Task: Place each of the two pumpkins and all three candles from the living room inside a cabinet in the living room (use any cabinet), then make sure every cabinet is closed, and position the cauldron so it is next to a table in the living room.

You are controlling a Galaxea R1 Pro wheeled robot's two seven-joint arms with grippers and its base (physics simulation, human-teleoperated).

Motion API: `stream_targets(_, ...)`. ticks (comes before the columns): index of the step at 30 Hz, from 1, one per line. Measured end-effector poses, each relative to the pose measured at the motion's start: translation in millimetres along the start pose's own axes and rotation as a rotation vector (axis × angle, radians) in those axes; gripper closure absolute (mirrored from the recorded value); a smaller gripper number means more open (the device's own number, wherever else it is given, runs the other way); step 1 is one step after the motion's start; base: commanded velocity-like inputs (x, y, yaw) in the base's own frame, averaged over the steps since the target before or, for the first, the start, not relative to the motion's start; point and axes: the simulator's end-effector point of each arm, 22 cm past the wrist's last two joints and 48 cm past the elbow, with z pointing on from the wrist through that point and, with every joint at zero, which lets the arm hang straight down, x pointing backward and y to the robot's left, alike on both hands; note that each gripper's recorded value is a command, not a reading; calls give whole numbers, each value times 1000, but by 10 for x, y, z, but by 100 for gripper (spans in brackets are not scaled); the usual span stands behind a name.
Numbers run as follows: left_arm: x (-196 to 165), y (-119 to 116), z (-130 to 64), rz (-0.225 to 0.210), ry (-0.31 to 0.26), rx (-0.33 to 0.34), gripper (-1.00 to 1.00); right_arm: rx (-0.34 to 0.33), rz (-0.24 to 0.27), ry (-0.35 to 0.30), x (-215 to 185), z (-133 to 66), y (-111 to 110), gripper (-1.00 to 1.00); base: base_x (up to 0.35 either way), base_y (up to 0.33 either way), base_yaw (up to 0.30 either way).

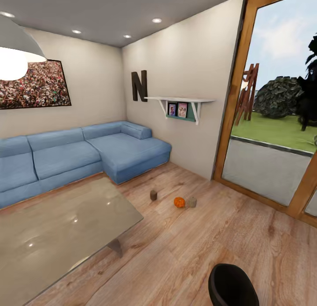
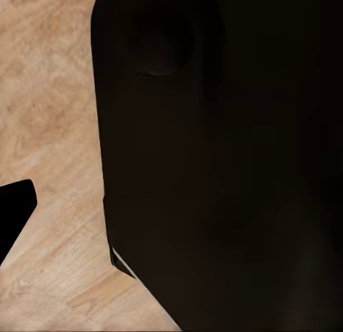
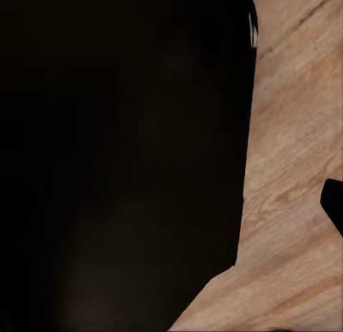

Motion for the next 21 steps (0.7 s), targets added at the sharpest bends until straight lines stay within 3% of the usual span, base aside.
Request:
stream_targets(4,-36,-143,-2,-19,-10,28,-100,-4,-6,-39,-163,-2,19,-100,0,0,0)
stream_targets(9,-77,-133,-2,-71,-30,24,-100,4,0,-73,-395,-11,-26,-100,0,0,0)
stream_targets(21,-173,-83,-40,-200,-73,15,-100,4,0,-79,-438,-47,-29,-100,0,0,0)
